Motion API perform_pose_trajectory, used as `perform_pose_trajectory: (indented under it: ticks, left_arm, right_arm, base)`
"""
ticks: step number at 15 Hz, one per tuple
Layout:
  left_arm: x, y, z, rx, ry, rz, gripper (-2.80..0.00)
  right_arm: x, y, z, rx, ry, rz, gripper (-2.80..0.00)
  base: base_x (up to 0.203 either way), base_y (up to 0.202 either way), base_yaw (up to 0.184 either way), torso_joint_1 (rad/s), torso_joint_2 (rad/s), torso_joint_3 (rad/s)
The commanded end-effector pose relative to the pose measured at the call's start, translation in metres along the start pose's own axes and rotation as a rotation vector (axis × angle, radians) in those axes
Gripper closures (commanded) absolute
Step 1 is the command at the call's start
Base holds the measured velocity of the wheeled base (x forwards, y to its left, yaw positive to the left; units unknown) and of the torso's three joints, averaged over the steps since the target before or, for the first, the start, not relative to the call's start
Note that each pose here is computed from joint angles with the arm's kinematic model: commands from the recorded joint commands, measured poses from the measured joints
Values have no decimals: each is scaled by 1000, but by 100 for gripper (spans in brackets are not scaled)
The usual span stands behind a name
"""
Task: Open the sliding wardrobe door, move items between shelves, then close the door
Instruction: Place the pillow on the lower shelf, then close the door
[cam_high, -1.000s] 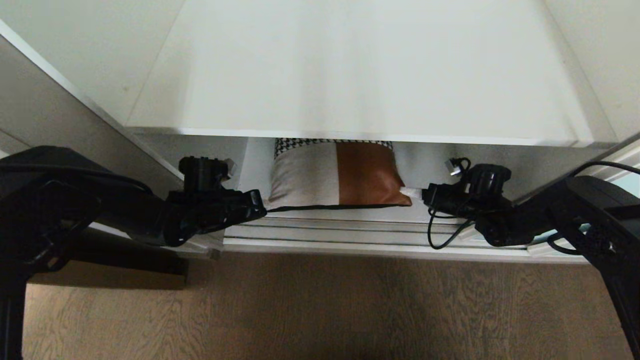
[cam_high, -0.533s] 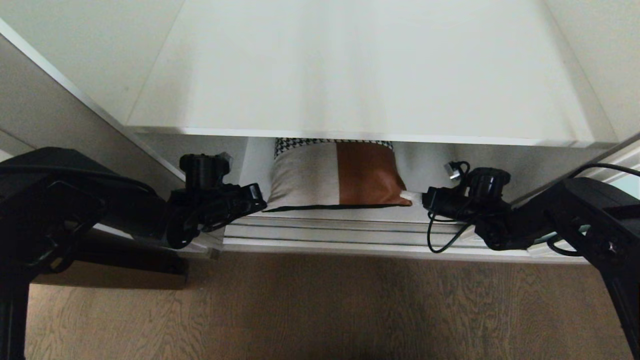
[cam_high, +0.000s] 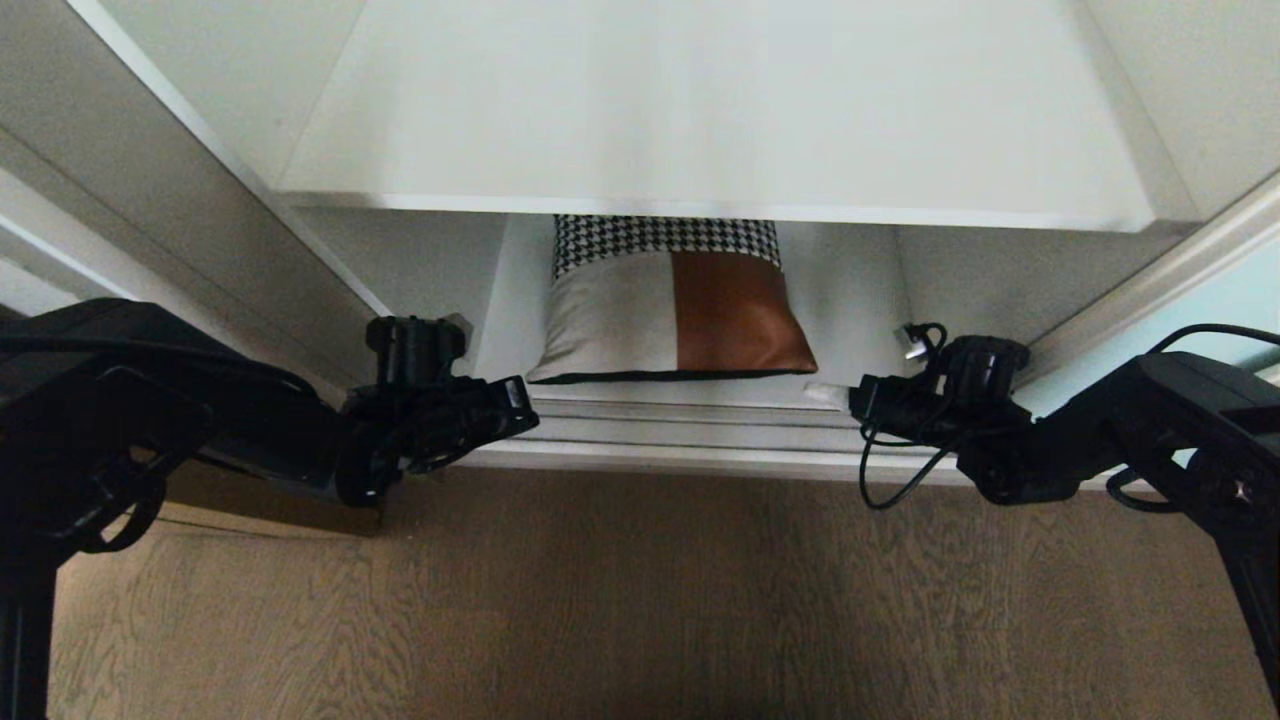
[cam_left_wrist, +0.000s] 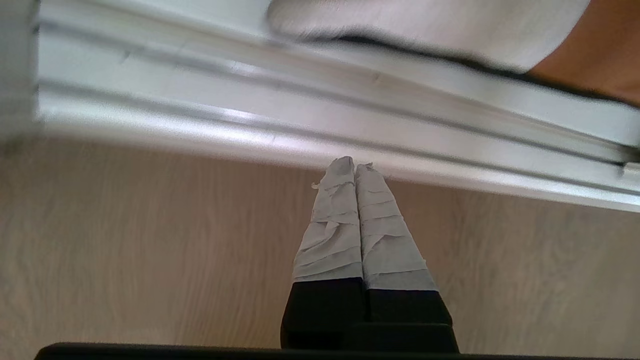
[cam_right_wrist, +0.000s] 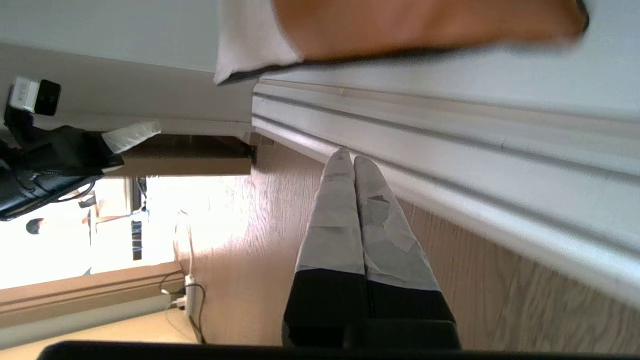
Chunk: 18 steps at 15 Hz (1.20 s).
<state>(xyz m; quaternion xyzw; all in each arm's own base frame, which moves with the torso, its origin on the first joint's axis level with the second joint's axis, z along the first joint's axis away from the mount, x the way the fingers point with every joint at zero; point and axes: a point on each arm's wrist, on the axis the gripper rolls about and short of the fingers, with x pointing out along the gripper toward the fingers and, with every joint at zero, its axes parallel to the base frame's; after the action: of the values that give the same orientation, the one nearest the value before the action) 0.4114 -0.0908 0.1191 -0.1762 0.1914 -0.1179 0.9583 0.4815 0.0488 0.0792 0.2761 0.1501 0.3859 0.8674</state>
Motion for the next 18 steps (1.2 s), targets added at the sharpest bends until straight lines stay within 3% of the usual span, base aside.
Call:
perform_pose_trajectory:
  ticks: [1, 8, 11, 14, 18]
  left_arm:
    - [3, 0, -2, 0, 4, -3, 0]
    - [-5, -1, -2, -1, 0, 1, 0]
    - [-42, -17, 15, 6, -36, -20, 0]
    - [-87, -28, 28, 18, -75, 55, 0]
    - [-172, -45, 63, 138, -194, 181, 0]
  right_arm:
    - [2, 1, -3, 1, 5, 11, 0]
    - [-4, 13, 0, -3, 5, 15, 0]
    - [-17, 36, 0, -9, 23, 14, 0]
    - [-41, 62, -1, -30, 32, -17, 0]
    - [-89, 122, 11, -163, -28, -145, 0]
  base:
    - [-196, 0, 0, 2, 2, 0]
    - [-179, 0, 0, 1, 1, 4]
    - [0, 0, 0, 0, 0, 0]
    - [0, 0, 0, 0, 0, 0]
    - [0, 0, 0, 0, 0, 0]
